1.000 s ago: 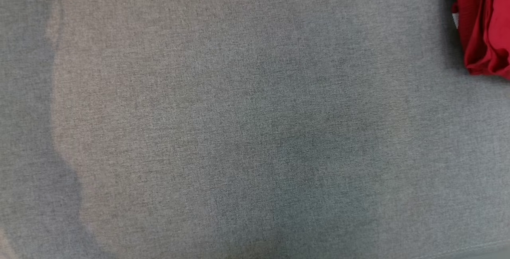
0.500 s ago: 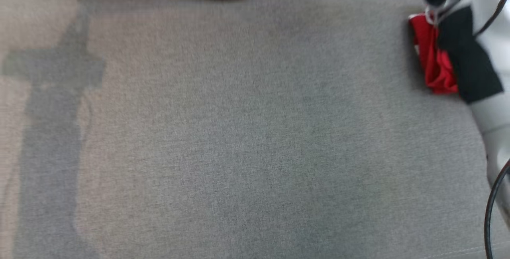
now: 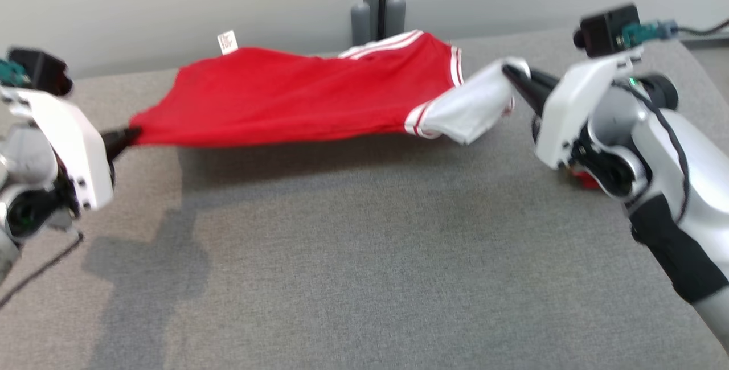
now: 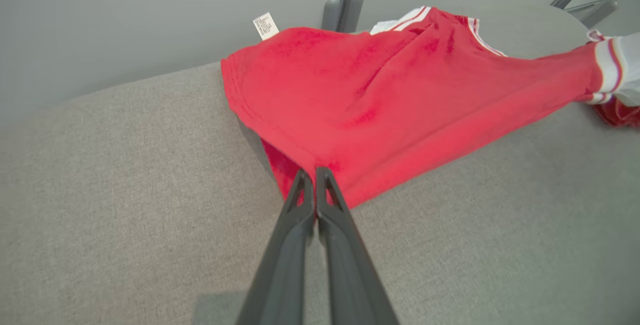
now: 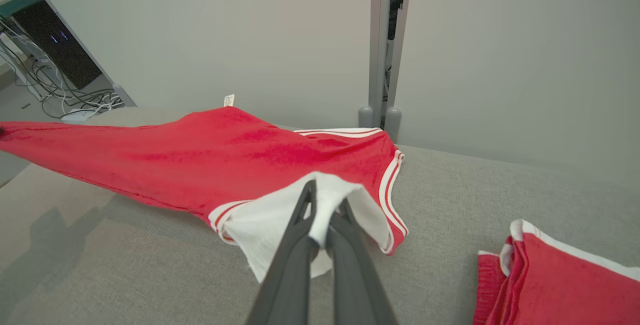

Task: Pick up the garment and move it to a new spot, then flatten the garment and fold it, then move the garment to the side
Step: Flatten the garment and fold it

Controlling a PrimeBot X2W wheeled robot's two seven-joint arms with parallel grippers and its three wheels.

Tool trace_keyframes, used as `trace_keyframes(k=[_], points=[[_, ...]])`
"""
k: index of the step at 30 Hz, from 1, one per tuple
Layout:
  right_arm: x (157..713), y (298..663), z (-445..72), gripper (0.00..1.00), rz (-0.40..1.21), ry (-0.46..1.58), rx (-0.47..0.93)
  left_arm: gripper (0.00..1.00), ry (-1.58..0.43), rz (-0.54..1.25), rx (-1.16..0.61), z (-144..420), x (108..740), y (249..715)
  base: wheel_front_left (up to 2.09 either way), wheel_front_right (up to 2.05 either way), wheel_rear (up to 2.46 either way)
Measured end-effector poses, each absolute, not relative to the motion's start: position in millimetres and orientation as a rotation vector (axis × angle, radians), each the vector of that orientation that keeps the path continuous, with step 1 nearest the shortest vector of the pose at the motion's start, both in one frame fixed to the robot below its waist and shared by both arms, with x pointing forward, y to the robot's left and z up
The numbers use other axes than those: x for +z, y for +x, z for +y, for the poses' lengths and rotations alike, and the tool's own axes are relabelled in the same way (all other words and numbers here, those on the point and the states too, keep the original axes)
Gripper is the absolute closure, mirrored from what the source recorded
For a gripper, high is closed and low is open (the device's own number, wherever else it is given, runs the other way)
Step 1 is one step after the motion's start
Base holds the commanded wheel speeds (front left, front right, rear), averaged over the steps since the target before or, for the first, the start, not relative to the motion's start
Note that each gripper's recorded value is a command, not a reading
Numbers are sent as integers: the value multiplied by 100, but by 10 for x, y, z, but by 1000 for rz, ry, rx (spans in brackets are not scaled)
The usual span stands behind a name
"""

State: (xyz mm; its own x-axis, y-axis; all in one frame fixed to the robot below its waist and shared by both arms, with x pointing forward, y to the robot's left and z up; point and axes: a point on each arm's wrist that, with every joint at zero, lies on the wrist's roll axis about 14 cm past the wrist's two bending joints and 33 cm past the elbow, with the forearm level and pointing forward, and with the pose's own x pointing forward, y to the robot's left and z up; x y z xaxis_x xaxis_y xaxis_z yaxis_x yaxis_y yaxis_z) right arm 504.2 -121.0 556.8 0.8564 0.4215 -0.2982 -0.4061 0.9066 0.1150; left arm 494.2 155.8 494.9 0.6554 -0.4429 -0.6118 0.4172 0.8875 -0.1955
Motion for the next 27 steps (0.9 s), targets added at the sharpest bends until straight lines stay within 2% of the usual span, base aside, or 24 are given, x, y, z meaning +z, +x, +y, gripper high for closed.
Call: trace_keyframes(k=[10,20,27], points=[[5204,4209,-1381,100,512,-6,524,100,-59,832,-563,1502,4779,4096,0,0,0],[4936,3626,-1528,100,664,-2,521,100,-75,1003,-609,1499,4525,3377,0,0,0],[4935,3290,-1427,100,723,-4,528,100,-88,1056,-618,1500,4505,3147,0,0,0]])
